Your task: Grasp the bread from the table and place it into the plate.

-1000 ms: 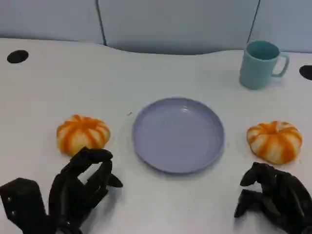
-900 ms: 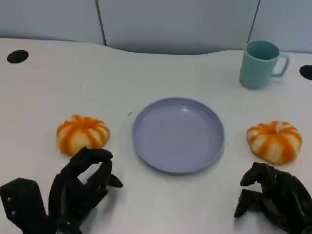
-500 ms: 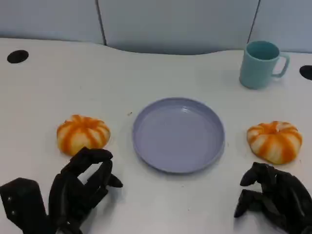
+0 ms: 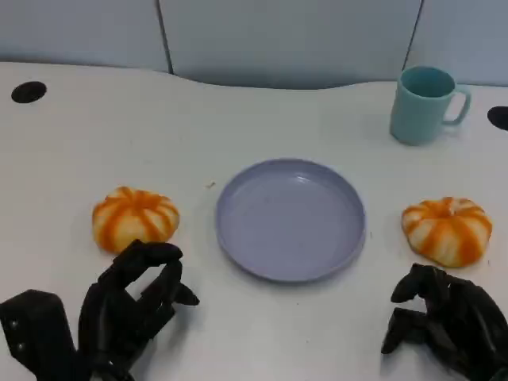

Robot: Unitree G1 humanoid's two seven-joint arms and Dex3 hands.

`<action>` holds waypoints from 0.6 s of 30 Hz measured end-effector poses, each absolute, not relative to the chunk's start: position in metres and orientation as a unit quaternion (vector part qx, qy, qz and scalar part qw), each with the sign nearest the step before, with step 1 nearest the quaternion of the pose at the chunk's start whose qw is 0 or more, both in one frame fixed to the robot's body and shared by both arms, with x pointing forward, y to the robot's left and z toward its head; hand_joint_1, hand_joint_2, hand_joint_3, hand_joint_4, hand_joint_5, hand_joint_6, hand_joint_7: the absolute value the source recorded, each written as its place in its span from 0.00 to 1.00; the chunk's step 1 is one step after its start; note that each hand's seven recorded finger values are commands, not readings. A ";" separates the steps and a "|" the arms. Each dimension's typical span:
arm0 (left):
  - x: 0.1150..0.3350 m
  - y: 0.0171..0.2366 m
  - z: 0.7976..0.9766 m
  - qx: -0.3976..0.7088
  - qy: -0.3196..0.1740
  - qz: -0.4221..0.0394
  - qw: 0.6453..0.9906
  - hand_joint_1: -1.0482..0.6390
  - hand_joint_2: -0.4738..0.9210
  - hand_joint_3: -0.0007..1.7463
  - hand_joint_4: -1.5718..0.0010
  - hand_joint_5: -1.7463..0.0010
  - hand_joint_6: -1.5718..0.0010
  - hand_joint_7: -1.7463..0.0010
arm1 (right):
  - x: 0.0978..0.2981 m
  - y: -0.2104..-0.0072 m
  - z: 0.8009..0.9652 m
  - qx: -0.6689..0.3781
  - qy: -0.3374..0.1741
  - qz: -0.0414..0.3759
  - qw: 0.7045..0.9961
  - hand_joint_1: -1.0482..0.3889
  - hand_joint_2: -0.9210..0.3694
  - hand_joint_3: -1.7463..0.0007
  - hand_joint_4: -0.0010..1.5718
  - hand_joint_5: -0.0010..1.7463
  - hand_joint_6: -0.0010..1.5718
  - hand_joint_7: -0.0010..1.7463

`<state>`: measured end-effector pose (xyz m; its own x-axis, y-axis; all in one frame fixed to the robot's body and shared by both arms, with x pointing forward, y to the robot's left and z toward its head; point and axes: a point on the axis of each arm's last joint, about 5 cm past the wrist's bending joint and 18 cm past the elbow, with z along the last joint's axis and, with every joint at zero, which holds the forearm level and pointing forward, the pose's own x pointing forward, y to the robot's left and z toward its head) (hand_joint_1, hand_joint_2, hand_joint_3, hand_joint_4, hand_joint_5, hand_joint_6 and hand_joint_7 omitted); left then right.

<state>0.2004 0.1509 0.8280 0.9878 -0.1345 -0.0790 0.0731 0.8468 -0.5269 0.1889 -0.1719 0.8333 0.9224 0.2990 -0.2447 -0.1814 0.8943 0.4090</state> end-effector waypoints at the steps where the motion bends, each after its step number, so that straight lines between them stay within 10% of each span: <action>1: 0.200 0.151 0.828 -0.271 0.057 -0.054 0.959 0.41 0.87 0.34 0.61 0.03 0.63 0.26 | 0.189 -0.172 0.833 0.193 0.152 0.125 0.961 0.42 0.00 0.74 0.78 0.67 0.72 0.62; 10: 0.201 0.152 0.830 -0.265 0.036 -0.057 0.962 0.41 0.92 0.26 0.64 0.04 0.64 0.30 | 0.189 -0.172 0.833 0.194 0.152 0.126 0.961 0.42 0.00 0.74 0.77 0.67 0.71 0.62; 14: 0.202 0.156 0.832 -0.219 -0.006 -0.084 0.972 0.34 1.00 0.11 0.69 0.41 0.64 0.75 | 0.189 -0.172 0.833 0.194 0.152 0.126 0.961 0.43 0.00 0.74 0.78 0.67 0.70 0.62; 18: 0.211 0.171 0.844 -0.060 -0.089 -0.154 0.982 0.31 1.00 0.11 0.70 0.53 0.66 0.88 | 0.190 -0.171 0.834 0.195 0.155 0.127 0.960 0.43 0.00 0.74 0.78 0.67 0.70 0.62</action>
<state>0.2108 0.1707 0.8443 0.9367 -0.2917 0.1938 0.3130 0.9455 -0.0900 0.1896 -0.1711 0.8337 0.9195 0.3051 -0.2478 -0.1844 0.8917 0.4134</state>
